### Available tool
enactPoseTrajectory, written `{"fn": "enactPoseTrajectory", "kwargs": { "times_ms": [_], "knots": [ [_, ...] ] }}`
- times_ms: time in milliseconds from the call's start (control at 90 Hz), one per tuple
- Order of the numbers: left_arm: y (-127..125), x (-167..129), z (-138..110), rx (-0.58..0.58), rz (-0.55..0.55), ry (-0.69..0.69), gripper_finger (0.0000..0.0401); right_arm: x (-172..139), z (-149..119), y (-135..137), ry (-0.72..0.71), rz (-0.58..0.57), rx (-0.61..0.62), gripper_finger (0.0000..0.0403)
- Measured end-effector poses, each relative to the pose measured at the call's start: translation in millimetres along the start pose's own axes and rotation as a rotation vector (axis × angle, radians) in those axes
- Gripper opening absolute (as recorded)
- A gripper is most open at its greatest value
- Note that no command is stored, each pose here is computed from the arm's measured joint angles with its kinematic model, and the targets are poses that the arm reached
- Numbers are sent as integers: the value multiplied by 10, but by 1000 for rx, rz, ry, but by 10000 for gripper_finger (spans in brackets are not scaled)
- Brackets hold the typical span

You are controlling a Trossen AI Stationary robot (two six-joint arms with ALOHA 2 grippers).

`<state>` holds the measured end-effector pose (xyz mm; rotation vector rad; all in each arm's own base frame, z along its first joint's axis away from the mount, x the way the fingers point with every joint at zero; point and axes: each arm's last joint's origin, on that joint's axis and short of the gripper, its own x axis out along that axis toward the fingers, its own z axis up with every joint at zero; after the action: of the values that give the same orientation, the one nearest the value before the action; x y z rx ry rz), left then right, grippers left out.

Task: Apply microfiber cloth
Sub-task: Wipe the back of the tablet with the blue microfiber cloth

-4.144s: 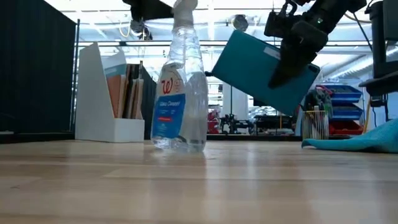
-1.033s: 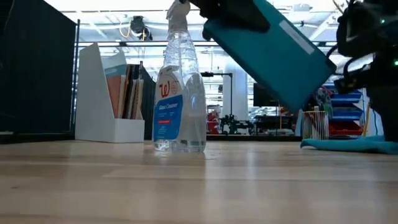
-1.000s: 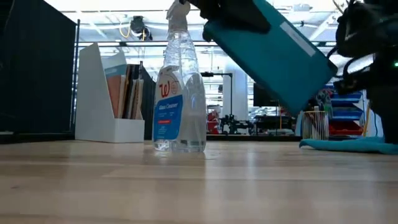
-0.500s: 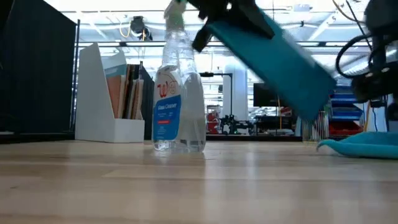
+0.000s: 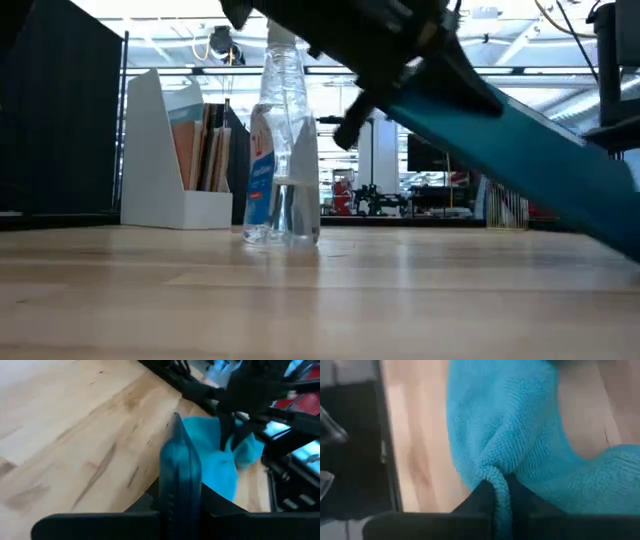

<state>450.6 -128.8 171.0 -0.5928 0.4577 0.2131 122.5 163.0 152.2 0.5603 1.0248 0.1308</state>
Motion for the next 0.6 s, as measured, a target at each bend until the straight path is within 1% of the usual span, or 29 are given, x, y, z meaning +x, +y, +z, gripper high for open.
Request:
{"fn": "enactPoseTrajectory", "kwargs": {
  "times_ms": [133,211,278,400,467,600],
  "knots": [
    [5,32,-42,4,5,-11,14,-36,16,108,-159,8,-79,0],
    [22,65,-90,23,31,-26,14,-67,49,166,-249,-16,-124,0],
    [34,80,-102,32,43,-38,14,-86,93,208,-343,-55,-168,0],
    [42,93,-89,50,39,-57,14,-56,228,236,-509,-170,-278,0],
    [36,92,-85,72,36,-62,14,7,304,211,-529,-221,-333,0],
    [27,97,-79,72,16,-71,14,137,432,152,-556,-315,-409,0]
  ]
}}
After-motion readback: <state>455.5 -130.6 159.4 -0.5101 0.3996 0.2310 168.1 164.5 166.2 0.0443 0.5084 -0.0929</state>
